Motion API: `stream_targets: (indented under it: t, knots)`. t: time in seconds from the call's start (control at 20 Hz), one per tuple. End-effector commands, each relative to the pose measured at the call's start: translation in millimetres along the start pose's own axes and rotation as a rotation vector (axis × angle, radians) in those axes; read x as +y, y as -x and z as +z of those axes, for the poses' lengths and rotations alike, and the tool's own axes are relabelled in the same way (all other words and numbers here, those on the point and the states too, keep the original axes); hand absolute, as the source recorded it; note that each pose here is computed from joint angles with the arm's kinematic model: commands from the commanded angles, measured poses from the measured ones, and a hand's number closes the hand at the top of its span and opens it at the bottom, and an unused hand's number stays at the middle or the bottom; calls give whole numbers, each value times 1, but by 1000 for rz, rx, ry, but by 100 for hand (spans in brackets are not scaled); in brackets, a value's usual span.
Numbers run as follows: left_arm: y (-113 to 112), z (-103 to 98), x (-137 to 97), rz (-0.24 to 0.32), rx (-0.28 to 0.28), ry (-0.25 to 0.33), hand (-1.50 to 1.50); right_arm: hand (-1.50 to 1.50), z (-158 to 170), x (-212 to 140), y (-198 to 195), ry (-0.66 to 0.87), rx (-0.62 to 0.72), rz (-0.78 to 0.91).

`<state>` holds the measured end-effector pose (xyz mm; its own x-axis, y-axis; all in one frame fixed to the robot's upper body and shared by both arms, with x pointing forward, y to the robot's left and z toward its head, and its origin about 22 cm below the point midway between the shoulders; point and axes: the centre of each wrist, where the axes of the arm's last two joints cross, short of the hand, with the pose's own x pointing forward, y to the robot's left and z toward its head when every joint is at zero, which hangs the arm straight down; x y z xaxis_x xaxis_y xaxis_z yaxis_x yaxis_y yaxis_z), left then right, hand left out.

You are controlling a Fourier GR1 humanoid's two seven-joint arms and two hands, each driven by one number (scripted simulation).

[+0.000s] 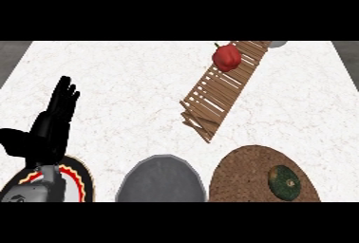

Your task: Pick the bell pepper from the placemat and place it in the tiered shelf

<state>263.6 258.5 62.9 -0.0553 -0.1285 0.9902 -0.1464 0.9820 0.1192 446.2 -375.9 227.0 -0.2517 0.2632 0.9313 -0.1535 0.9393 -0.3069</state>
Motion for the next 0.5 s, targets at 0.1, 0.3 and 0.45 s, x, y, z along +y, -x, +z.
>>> stream_targets:
  t: [0.1, 0.3, 0.45]
  knots:
    - [-1, -13, -5, 5, 3, 21, 0, -150, 38, -48, 13, -7, -5, -15]
    - [-3, -9, -1, 4, -17, 15, 0, -150, 54, -74, 2, -17, -11, -31]
    - [-9, -12, -10, -2, -23, 29, 0, -150, 67, -76, 20, -13, -26, -22]
